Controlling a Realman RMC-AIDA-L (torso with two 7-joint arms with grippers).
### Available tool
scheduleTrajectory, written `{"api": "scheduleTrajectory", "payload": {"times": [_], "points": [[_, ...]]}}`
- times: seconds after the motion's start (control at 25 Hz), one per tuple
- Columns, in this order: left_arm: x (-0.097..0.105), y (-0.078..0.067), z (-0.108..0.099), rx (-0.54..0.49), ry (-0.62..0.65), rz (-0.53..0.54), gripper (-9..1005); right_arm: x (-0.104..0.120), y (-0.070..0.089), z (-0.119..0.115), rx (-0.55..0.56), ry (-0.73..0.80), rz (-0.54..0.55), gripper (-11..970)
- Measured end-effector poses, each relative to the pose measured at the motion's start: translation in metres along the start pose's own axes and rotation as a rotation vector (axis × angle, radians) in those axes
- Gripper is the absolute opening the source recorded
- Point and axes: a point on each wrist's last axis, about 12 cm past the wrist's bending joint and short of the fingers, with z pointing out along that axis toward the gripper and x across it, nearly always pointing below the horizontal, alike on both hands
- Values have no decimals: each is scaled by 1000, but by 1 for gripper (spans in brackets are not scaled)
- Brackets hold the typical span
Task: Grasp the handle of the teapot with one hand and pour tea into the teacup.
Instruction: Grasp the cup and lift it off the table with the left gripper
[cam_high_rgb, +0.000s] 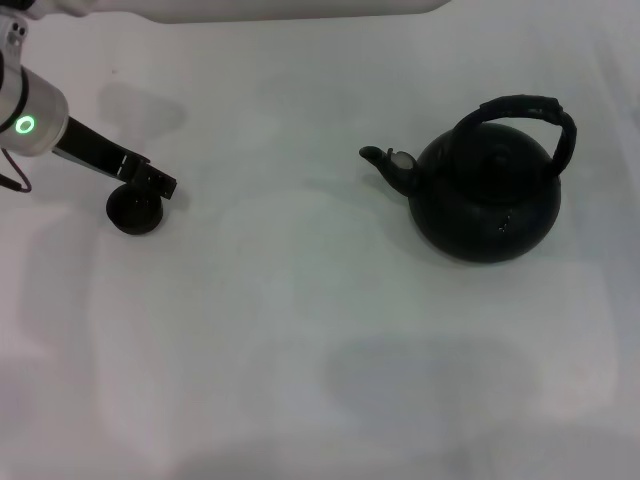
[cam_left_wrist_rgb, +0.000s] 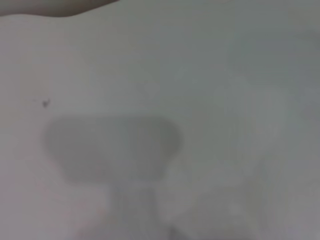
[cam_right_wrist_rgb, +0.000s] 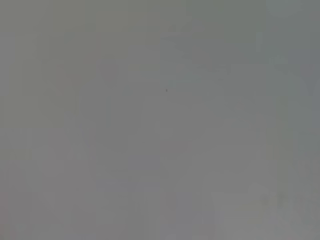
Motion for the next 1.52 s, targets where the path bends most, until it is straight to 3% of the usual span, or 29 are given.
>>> {"api": "scheduleTrajectory", "payload": {"times": [1.32, 1.52], "points": [[8, -5, 2, 32, 79, -19, 850, -1, 1, 1, -3, -4, 3, 842], [7, -9, 3, 27, 95, 10, 793, -1, 1, 1, -2, -3, 3, 842]]}}
